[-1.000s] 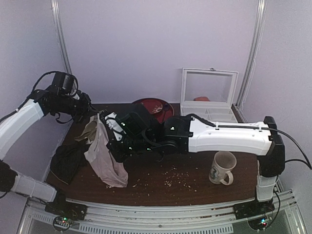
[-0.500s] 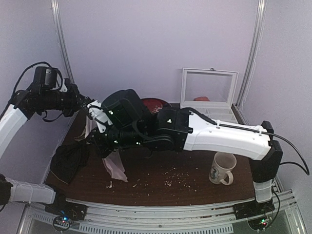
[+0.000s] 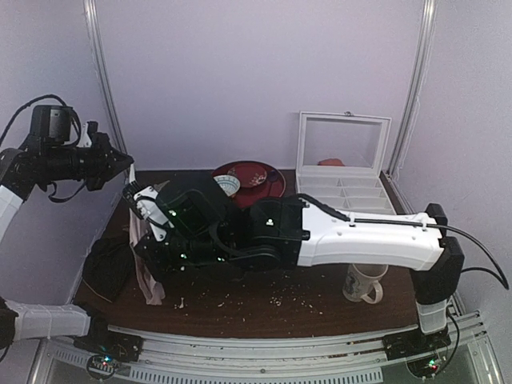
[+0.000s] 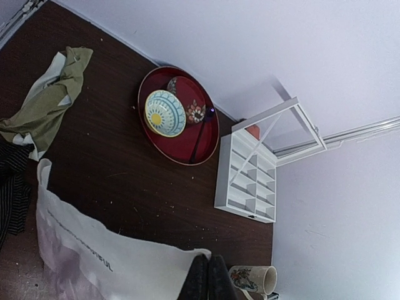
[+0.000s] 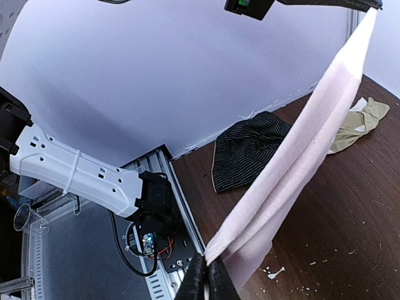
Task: Roll the underwear
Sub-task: Turn over the underwear at the center of the board, then fold the underwear at the center of the board, then rotate the underwear at the center of the board.
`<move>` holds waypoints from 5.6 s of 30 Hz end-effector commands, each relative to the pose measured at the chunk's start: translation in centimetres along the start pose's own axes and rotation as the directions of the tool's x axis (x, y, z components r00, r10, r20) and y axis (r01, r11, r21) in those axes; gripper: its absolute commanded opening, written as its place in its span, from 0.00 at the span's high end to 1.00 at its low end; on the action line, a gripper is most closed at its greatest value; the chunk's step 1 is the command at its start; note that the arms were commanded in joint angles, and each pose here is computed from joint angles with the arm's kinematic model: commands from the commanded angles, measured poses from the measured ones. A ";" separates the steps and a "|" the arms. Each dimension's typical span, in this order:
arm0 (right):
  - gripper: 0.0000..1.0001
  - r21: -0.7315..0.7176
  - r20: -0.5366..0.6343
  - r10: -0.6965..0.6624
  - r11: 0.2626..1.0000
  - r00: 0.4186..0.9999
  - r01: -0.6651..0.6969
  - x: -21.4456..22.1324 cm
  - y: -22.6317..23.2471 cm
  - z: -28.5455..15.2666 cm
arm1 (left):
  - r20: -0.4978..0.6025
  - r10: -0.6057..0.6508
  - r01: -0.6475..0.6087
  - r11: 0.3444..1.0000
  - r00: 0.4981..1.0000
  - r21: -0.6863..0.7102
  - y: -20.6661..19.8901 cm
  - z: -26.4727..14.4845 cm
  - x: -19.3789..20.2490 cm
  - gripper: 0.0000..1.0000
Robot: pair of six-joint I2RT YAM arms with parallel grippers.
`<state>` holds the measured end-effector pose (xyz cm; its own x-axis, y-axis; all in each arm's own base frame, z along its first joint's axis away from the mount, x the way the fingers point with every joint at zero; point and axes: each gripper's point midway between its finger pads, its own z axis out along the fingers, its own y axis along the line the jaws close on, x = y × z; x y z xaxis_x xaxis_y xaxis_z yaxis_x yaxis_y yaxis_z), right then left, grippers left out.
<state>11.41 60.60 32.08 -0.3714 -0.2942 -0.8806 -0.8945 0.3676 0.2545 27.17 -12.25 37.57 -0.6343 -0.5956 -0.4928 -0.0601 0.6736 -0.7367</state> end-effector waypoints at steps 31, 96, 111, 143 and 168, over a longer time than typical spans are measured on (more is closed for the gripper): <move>1.00 0.401 0.116 0.455 0.792 0.883 -0.460 10.4 -26.4 -10.2 | -0.366 -0.013 0.027 0.999 0.930 0.032 -2.4 33.9 9.2 1.00; 1.00 0.404 -0.296 0.385 0.880 0.874 -0.250 17.4 -24.8 5.5 | -0.446 -0.046 -0.002 0.994 0.894 -0.108 13.7 36.0 10.4 1.00; 1.00 0.395 -0.327 0.398 0.882 0.857 -0.259 19.4 -25.0 7.5 | -0.467 -0.054 -0.009 0.991 0.882 -0.132 15.1 36.4 11.4 1.00; 0.66 0.422 -0.102 0.405 0.845 0.908 -0.330 12.0 -26.9 -1.9 | -0.441 -0.041 -0.051 0.979 0.897 -0.196 14.0 32.3 9.0 0.61; 0.69 0.443 -0.118 0.438 0.826 0.891 -0.348 13.7 -28.2 -1.3 | -0.554 -0.091 0.000 0.987 0.827 -0.162 16.0 36.1 13.9 0.48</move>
<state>30.96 44.49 12.54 -0.7533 -0.2231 -0.6187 -0.5047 0.7992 0.3263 45.18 -24.50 2.91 -0.9392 -0.3288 -0.0991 -0.1960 0.7501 -0.6316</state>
